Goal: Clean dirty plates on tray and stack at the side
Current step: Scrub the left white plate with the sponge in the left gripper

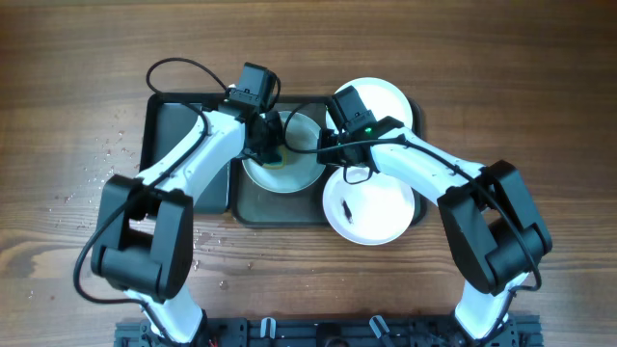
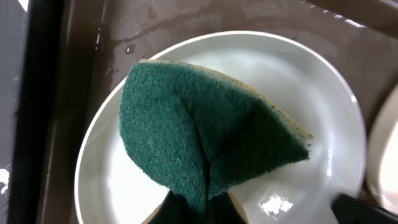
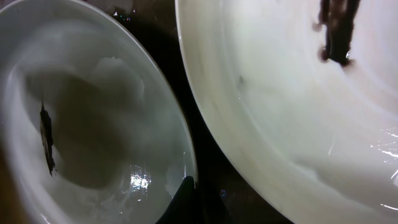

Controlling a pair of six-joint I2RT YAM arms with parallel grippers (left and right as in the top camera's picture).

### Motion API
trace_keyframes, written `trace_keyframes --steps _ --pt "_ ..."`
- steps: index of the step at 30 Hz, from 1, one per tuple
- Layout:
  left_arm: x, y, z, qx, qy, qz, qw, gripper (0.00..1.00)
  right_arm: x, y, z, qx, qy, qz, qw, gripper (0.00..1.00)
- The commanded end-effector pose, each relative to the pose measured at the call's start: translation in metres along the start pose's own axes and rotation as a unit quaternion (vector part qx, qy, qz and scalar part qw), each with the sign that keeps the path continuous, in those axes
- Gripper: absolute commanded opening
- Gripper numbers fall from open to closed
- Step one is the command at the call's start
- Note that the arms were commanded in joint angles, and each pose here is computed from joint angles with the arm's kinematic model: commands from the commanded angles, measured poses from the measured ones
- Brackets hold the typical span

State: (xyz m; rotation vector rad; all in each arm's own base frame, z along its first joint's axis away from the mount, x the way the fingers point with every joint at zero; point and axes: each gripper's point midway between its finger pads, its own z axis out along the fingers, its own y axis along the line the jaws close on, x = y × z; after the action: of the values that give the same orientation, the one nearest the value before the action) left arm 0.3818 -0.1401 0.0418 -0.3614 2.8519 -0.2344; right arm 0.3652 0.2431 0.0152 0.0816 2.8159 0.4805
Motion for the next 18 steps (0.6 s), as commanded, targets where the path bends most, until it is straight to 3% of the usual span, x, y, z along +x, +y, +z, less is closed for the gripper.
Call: trace_keyframes --steps 1,7,13,18 --pt "0.001 0.009 0.017 -0.023 0.002 0.012 1.0 0.04 -0.004 -0.002 -0.006 0.006 -0.011 -0.012 1.0 0.04" --pt "0.004 0.014 0.044 -0.028 0.019 0.009 0.999 0.04 -0.004 -0.001 -0.006 0.006 -0.011 -0.023 1.0 0.04" --pt "0.033 0.017 0.079 -0.022 0.085 0.005 0.996 0.04 -0.002 0.003 -0.006 -0.005 -0.005 -0.05 0.999 0.04" --pt "0.063 -0.007 0.089 0.063 0.16 0.035 0.984 0.04 0.004 0.011 -0.006 -0.03 0.01 -0.09 0.995 0.04"
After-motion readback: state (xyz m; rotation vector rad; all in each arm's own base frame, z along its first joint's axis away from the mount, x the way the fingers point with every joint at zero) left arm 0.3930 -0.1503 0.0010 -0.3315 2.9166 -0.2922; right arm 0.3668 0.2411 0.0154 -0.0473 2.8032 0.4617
